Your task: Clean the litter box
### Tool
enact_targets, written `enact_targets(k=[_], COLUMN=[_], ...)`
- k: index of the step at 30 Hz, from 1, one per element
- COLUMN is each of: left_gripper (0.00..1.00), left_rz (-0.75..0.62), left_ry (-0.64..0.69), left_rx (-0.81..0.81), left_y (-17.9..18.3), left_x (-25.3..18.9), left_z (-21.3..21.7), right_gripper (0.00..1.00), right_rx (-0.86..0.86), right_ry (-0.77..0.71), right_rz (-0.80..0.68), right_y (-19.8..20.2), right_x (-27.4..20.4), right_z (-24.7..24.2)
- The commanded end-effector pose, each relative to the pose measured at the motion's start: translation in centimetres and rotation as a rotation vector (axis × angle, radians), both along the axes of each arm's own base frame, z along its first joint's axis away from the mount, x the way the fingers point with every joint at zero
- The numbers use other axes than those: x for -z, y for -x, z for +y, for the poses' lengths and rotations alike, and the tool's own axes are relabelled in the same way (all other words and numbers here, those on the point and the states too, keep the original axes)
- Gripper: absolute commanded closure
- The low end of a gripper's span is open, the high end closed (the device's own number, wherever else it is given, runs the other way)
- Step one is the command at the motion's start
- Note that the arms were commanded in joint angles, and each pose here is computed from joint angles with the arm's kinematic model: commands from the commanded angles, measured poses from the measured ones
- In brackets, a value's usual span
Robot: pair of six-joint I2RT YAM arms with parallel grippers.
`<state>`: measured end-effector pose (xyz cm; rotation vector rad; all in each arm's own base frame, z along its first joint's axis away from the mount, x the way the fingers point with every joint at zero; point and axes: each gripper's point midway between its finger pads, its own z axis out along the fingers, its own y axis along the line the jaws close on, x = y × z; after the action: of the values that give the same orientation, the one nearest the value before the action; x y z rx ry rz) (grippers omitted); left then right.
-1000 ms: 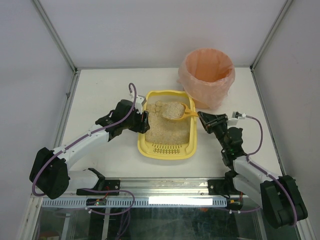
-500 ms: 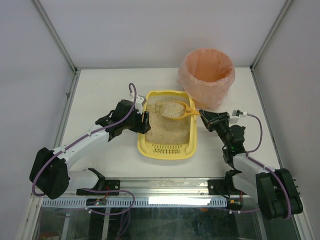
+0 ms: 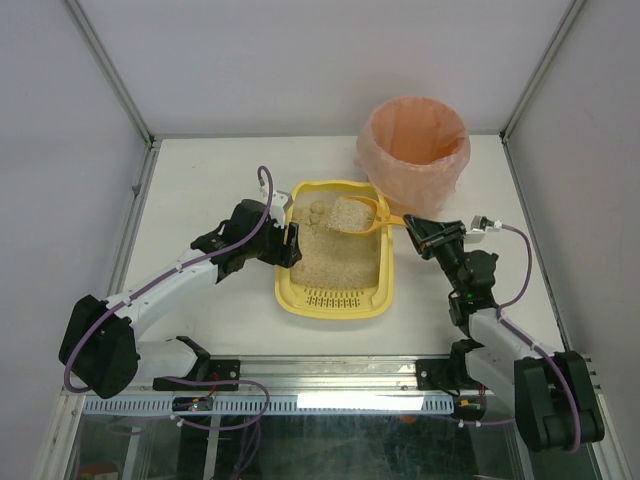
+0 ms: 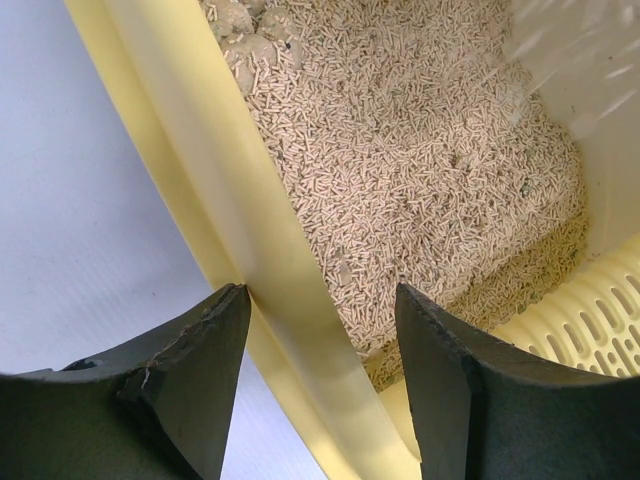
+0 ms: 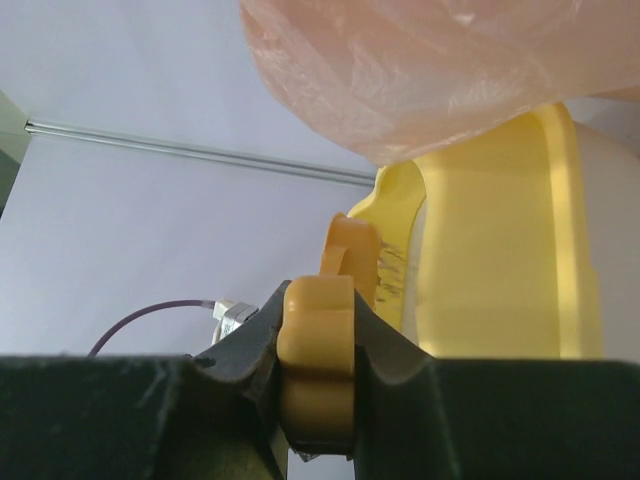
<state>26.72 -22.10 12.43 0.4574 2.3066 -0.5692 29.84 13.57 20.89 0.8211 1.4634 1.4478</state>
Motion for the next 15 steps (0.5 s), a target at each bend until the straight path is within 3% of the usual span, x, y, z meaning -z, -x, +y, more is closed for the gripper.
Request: enact_targets(k=[1,5,9,12,15], left_gripper=[0.39,0.39,0.39,0.39,0.39], left_rz=[-0.037,-0.043,-0.037,-0.041,-0.036], left_ry=[0.054,0.054,0.057,0.055,0.058], left_rx=[0.012,0.013,0.012,0.012,0.007], left_y=[-0.2,-0.4,-0.3,-0.5,-0.3], left_x=[-1.7,-1.9,-1.8,-1.9,-1.8], left_z=[-0.7,-0.8,-0.7,-0.7,-0.6], right_gripper=[1.0,1.0,1.0,1.0,1.0], right_rx=[-0.031,0.067,-0.047,0.079,-0.026], right_ry=[0.026,-0.009,0.052,0.011,0.078], right_rz=[-0.159,-0.116,-0.191,-0.116,-0.175], right_y=[0.1,-0.3,0.4,-0.3,0.3], right_x=[-5.0,-3.8,-5.3,-3.6,-4.9], right_z=[1.0,-1.6,1.4,-1.9,1.0])
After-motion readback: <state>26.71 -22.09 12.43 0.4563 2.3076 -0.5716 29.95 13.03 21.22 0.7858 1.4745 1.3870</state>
